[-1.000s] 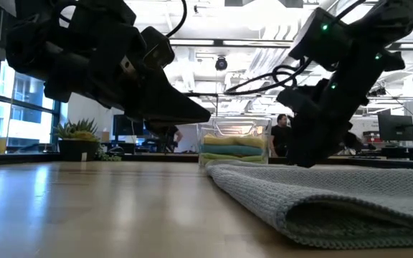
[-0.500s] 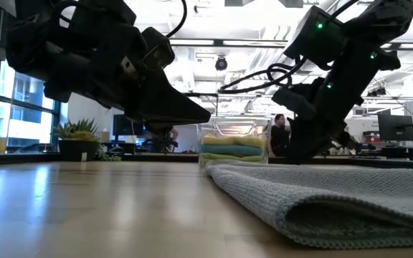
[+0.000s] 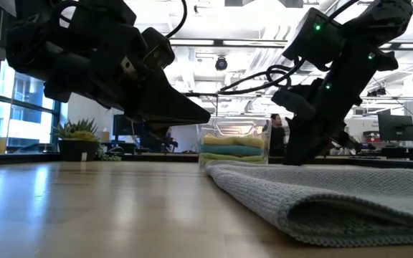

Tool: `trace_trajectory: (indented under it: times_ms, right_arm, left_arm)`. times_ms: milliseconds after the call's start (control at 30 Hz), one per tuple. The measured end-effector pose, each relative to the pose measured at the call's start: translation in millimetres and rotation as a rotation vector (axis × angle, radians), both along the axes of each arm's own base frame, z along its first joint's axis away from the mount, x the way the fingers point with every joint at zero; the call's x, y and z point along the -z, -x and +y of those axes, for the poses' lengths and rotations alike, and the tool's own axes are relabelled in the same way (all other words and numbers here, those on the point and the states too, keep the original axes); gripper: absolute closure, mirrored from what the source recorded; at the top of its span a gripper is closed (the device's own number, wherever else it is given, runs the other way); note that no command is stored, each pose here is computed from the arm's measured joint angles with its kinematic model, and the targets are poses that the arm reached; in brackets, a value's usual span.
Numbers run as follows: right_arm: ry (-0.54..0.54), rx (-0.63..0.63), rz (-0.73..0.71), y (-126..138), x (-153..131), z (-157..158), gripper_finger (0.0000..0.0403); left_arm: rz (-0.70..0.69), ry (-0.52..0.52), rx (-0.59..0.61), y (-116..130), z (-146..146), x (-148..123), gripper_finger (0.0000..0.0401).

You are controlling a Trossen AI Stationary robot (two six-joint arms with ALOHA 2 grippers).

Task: Fold microfiber towels
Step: Fold the gray microfiber cloth

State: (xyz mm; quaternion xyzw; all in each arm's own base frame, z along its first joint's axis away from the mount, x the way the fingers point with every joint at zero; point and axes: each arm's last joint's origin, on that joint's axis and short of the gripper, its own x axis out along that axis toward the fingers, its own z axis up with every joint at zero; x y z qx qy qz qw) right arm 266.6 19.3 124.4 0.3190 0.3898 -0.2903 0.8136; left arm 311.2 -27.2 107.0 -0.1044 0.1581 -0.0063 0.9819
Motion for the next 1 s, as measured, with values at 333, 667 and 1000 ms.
trace_trajectory:
  times_ms: [333, 667, 1000]
  right_arm:
    - [-0.011, -0.006, 0.004, 4.6, -8.4, -0.3, 0.0271]
    - [0.011, -0.03, 0.02, 4.2, -4.3, 3.8, 0.0339]
    - [0.01, -0.062, 0.011, 2.8, -5.0, 4.5, 0.0394]
  left_arm:
    - [0.008, 0.001, -0.006, 0.2, 0.1, 0.7, 0.0401]
    - [0.014, -0.004, -0.014, 0.4, 0.2, 1.2, 0.0401]
    - [0.015, -0.003, -0.012, 0.4, -0.6, 1.3, 0.0401]
